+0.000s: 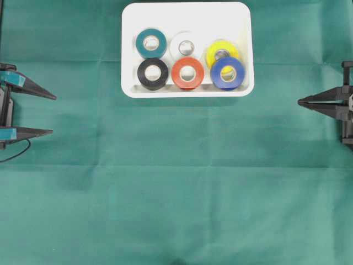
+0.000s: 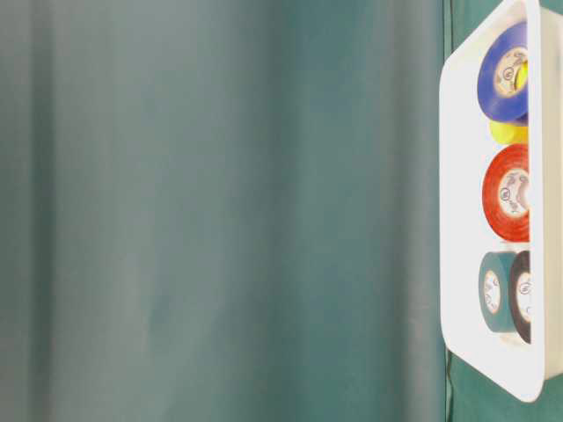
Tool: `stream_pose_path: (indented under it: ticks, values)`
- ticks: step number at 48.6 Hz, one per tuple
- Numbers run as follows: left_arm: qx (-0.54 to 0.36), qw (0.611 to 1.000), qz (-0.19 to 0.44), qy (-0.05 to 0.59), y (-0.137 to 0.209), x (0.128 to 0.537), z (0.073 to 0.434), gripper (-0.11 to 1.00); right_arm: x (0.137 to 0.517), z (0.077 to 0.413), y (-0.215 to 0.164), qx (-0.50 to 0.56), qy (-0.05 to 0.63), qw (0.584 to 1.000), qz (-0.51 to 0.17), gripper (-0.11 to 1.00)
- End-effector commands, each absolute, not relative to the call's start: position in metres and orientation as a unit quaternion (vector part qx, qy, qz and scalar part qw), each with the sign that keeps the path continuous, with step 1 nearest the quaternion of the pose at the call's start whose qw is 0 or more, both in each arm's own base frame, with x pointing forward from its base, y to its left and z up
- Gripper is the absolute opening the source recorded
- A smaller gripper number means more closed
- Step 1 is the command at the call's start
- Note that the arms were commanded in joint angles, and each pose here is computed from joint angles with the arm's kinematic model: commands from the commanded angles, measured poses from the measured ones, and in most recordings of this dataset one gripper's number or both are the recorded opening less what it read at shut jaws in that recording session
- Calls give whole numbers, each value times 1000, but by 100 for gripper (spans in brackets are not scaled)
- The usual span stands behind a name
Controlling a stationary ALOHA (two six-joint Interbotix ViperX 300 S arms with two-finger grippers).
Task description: Put the tape into the white case with the left arm.
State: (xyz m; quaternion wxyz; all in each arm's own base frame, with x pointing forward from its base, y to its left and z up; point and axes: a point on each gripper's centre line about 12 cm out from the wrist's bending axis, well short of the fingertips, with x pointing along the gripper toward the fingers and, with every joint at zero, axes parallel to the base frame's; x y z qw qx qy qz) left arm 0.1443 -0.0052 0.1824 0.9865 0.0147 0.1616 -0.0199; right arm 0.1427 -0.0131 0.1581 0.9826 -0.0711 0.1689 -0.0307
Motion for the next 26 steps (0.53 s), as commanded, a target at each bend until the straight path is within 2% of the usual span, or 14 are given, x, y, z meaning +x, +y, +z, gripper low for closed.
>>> stream_pose_path:
  ticks: [1, 12, 26]
  values:
    - [17, 988, -21, 155, -6, 146, 187, 97, 145, 163, -13, -71, 161, 984, -31, -9]
    - [17, 988, -21, 155, -6, 146, 187, 97, 146, 166, -13, -62, 157, 985, -33, -9]
    - [17, 988, -21, 155, -6, 146, 187, 97, 147, 167, -13, 3, 153, 987, -43, -9]
